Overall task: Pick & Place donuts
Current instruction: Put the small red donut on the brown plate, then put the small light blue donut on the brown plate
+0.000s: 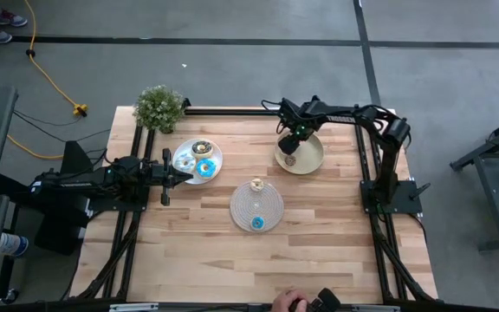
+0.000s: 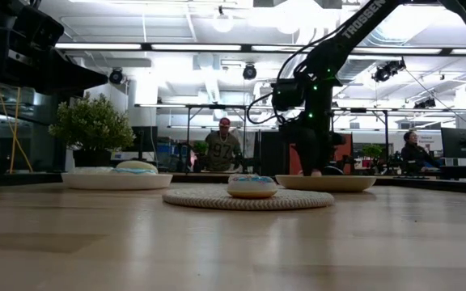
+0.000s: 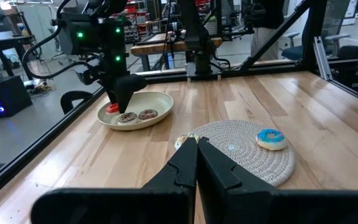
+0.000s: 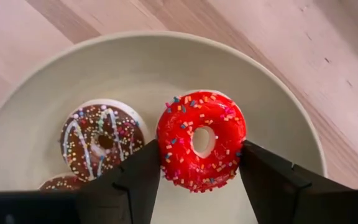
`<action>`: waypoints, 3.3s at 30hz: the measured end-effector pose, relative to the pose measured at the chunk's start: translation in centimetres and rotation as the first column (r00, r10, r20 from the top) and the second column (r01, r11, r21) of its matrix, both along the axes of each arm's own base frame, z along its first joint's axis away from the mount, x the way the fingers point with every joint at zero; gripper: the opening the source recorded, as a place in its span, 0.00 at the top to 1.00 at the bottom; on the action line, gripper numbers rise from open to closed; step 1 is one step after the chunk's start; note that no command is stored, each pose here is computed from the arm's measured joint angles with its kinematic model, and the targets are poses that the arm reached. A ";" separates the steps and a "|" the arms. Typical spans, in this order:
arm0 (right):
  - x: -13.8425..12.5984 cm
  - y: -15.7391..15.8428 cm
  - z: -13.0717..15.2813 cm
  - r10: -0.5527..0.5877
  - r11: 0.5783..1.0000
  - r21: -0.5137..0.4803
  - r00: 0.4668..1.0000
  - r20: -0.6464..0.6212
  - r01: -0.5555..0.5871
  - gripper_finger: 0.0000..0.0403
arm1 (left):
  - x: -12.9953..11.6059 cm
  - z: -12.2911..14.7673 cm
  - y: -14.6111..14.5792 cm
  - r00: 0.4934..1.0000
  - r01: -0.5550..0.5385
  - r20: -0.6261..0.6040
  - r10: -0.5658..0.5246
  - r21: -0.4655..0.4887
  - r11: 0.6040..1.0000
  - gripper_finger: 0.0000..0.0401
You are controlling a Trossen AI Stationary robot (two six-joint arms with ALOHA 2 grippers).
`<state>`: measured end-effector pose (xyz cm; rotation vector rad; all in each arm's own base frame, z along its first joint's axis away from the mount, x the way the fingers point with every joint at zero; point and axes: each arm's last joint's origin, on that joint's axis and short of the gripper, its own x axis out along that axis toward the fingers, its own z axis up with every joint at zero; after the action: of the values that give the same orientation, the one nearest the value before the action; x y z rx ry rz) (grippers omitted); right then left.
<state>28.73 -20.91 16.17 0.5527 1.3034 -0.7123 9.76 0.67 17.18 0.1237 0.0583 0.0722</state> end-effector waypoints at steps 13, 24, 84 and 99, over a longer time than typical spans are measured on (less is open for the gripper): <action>0.1 -0.1 0.0 -0.001 1.000 -0.013 1.000 0.005 0.001 0.34 | 0.0 0.0 0.0 1.000 0.000 0.000 0.000 0.000 1.000 1.00; 0.1 0.0 0.2 0.024 1.000 0.002 1.000 0.016 -0.024 0.33 | 0.0 0.0 0.0 1.000 0.000 0.000 0.000 0.000 1.000 1.00; 1.8 24.5 9.2 0.938 0.314 -0.243 0.260 0.230 -0.918 0.35 | 0.0 0.0 0.0 1.000 0.000 0.000 0.000 0.000 1.000 1.00; 2.2 28.1 3.3 0.910 0.395 -0.326 0.316 0.268 -0.859 0.35 | 0.0 0.0 0.0 1.000 0.000 0.000 0.000 0.000 1.000 1.00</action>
<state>30.97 7.15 19.45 -0.1999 0.9260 0.2929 9.76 0.67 17.19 0.1238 0.0583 0.0724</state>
